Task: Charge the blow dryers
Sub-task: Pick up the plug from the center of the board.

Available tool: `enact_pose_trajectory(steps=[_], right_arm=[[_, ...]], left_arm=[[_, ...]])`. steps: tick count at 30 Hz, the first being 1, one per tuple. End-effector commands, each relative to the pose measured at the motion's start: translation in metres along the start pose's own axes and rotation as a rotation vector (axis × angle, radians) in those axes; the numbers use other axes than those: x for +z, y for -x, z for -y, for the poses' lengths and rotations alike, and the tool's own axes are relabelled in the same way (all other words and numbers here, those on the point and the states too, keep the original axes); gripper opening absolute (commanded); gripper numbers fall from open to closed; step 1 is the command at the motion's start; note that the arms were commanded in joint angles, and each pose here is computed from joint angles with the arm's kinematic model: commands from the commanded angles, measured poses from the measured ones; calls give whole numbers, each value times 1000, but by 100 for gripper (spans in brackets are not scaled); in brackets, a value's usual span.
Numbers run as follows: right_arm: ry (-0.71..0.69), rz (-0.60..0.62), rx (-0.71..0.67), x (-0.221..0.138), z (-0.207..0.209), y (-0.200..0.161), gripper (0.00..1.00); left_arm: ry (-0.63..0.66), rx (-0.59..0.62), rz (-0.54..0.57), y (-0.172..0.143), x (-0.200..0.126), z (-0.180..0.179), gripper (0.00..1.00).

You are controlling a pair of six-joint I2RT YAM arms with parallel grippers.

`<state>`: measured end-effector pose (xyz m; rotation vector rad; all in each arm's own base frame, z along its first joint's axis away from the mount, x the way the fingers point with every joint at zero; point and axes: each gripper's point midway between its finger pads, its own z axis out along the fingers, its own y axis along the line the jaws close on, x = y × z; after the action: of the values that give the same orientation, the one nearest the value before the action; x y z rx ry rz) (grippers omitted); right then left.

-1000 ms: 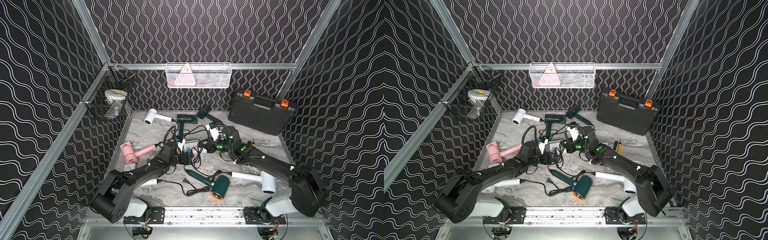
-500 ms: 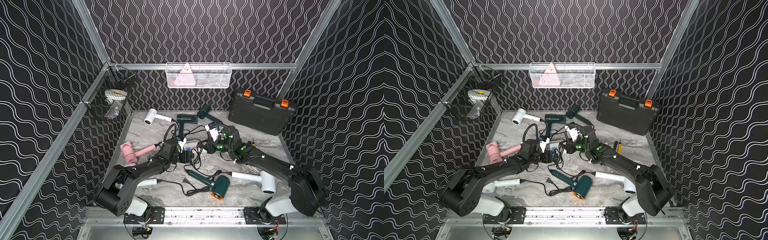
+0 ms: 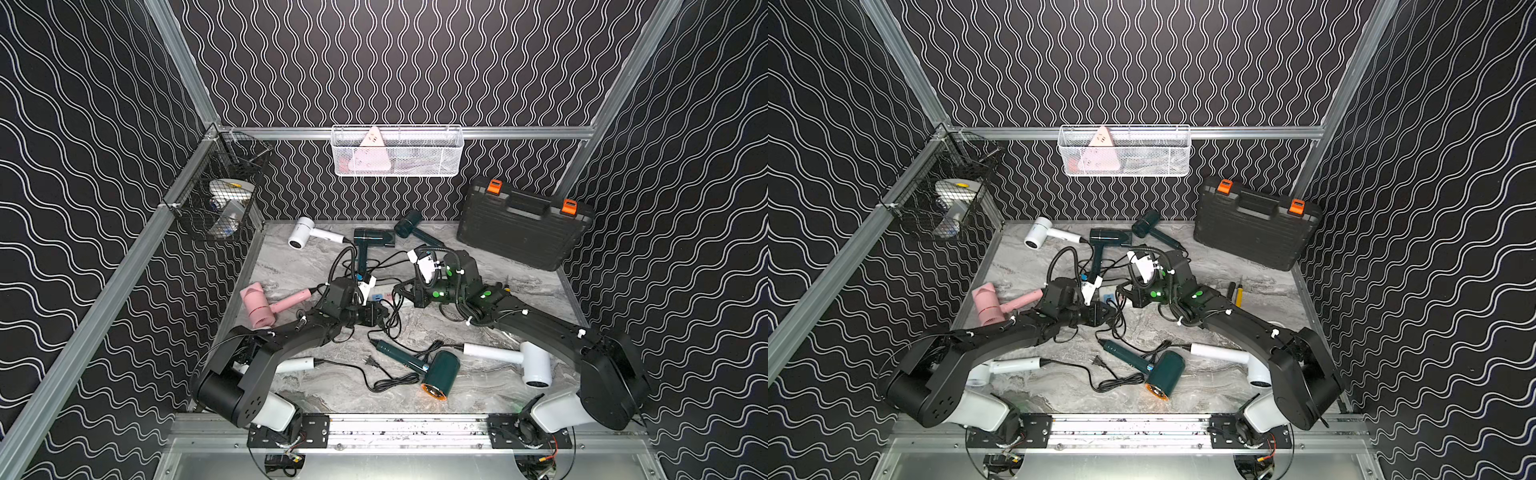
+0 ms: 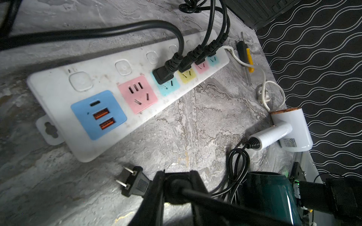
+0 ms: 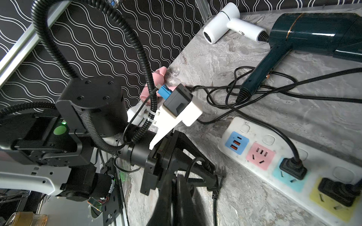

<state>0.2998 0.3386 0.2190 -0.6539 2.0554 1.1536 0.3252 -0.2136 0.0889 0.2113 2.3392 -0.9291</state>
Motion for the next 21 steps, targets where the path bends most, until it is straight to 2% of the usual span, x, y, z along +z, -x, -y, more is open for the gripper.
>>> enact_pose_trajectory(steps=[1, 3, 7, 12, 17, 18, 21], right_arm=[[22, -2, -5, 0, -5, 2, 0], [21, -1, -3, 0, -5, 1, 0], [10, -2, 7, 0, -2, -1, 0], [-31, -11, 35, -1, 8, -10, 0], [-171, -31, 92, -7, 35, -29, 35], [-202, -37, 103, -10, 40, -33, 40], [-335, -37, 133, -22, 61, -42, 62]], left_arm=[[-9, 24, 20, 7, 0, 3, 18], [-6, 25, 21, 7, -1, 2, 13], [7, 29, 31, 9, -3, 1, 10], [91, 46, 73, 15, -12, -10, 4], [277, 62, 146, 26, -33, -30, 3], [306, 63, 161, 28, -37, -33, 3], [383, 87, 202, 33, -45, -30, 2]])
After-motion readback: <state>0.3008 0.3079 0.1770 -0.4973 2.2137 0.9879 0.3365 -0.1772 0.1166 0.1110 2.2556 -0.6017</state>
